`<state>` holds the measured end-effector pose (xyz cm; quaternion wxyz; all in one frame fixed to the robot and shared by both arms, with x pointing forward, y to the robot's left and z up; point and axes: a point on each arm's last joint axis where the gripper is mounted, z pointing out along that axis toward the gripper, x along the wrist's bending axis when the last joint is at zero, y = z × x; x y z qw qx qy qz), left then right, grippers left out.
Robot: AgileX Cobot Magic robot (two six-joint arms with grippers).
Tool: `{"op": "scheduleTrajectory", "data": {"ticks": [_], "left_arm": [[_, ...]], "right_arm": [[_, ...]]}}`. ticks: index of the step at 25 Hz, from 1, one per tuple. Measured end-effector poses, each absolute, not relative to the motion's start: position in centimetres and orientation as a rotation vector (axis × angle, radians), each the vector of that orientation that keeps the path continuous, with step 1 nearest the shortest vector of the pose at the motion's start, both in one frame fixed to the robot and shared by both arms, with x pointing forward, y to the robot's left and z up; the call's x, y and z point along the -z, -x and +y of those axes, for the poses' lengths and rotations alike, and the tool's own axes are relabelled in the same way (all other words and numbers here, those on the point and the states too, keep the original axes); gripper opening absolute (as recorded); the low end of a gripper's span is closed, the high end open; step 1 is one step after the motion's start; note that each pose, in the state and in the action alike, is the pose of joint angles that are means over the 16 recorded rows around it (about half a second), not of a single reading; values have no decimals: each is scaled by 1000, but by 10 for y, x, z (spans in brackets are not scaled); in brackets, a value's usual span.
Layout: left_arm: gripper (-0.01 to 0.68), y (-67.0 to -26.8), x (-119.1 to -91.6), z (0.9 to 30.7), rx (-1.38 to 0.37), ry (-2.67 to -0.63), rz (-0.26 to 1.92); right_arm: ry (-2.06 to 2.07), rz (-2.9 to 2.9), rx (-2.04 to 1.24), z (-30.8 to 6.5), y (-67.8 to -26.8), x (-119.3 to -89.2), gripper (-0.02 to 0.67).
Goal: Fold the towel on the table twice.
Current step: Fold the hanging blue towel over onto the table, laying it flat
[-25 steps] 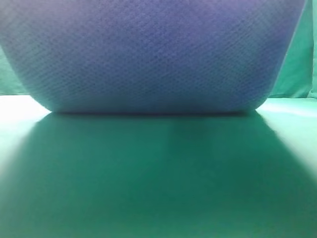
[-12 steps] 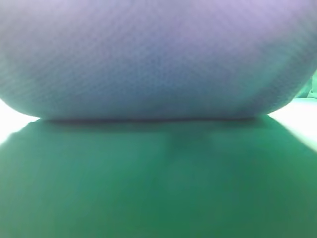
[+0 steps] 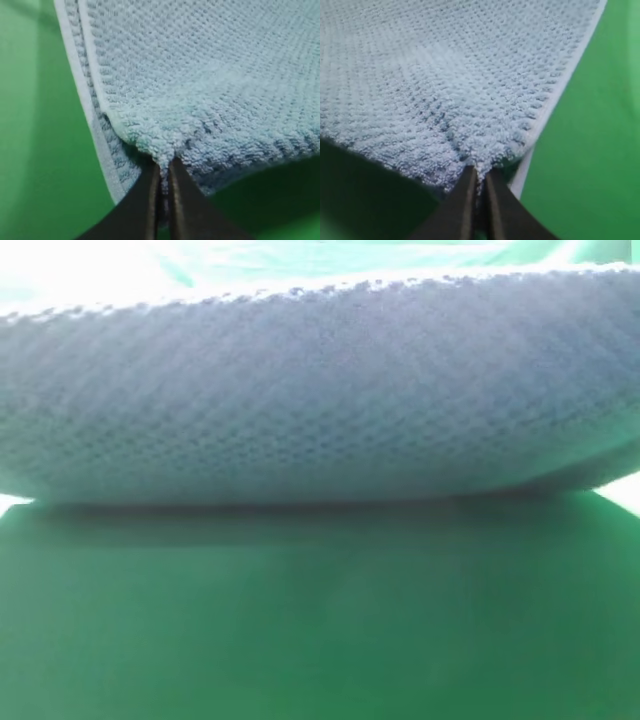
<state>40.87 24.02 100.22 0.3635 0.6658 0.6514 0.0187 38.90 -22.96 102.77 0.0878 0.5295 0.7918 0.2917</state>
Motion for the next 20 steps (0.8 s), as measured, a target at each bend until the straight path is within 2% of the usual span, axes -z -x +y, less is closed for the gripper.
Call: {"op": "scheduleTrajectory", "data": {"ticks": [7,20], "left_arm": [[0,-443,-1000,235,-122,-1682,1697],[0,-544,-996,223,-252,-1646,1713]], "right_arm": [[-1545,2332,-840,-221,-427,-1030,0],[-1489,2312,-770,-196,-543,-1019,0]]}}
